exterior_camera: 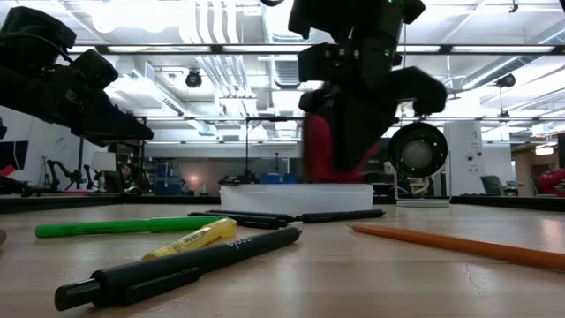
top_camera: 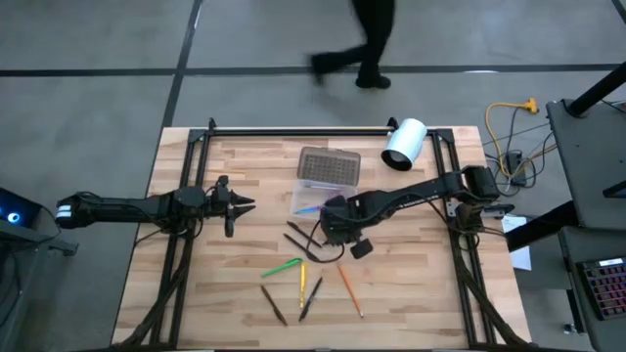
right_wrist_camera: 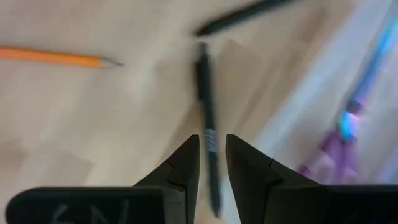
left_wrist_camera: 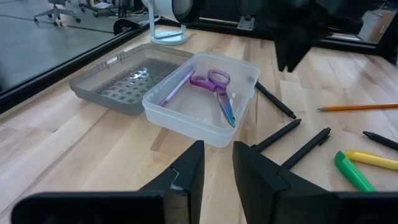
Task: Pick & place school supplies into a supply box
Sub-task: Put the black pen into the supply box
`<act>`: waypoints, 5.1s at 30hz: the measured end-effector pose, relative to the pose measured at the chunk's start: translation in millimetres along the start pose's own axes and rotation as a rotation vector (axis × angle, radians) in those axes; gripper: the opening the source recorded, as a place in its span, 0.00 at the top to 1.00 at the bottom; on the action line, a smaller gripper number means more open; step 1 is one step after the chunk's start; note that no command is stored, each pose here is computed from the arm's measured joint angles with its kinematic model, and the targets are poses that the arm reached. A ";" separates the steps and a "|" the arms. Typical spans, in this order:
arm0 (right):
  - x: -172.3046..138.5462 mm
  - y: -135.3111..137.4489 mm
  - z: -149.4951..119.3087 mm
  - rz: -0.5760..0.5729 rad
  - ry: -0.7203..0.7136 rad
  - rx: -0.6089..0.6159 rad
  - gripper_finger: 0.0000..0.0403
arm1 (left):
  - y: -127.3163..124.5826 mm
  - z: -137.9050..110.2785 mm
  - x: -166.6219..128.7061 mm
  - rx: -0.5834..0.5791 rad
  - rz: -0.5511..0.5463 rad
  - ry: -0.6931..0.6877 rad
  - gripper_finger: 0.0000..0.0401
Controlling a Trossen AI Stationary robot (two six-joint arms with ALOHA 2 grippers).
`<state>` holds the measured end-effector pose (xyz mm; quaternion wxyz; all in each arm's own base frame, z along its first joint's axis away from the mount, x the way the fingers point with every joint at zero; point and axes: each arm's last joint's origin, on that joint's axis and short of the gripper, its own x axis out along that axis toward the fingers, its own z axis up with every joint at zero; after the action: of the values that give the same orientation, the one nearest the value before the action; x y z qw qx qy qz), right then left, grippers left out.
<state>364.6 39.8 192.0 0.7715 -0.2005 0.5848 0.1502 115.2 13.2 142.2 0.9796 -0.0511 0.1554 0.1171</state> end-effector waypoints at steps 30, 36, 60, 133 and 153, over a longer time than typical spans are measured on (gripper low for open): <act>28.4 -13.5 -8.4 0.038 -0.027 -0.055 0.85 | 0.0 0.1 0.0 0.000 0.000 -0.001 0.83; 32.3 -13.1 -9.0 0.044 -0.014 -0.054 0.85 | 0.0 0.2 0.0 0.000 0.000 -0.001 0.83; 57.1 -14.9 -13.4 0.074 0.049 -0.043 0.86 | 0.0 0.2 0.0 0.000 0.000 -0.001 0.83; 6.3 -21.6 8.5 -0.312 -0.040 0.154 0.93 | 0.0 0.1 0.0 0.000 0.000 0.000 0.83; 17.5 -54.5 -0.9 -0.467 -0.077 0.433 0.93 | 0.0 0.2 0.0 0.000 0.000 -0.001 0.83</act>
<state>394.0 -8.4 182.1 0.8315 -0.1545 0.5117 -0.1516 115.2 13.2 142.3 0.9796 -0.0509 0.1550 0.1172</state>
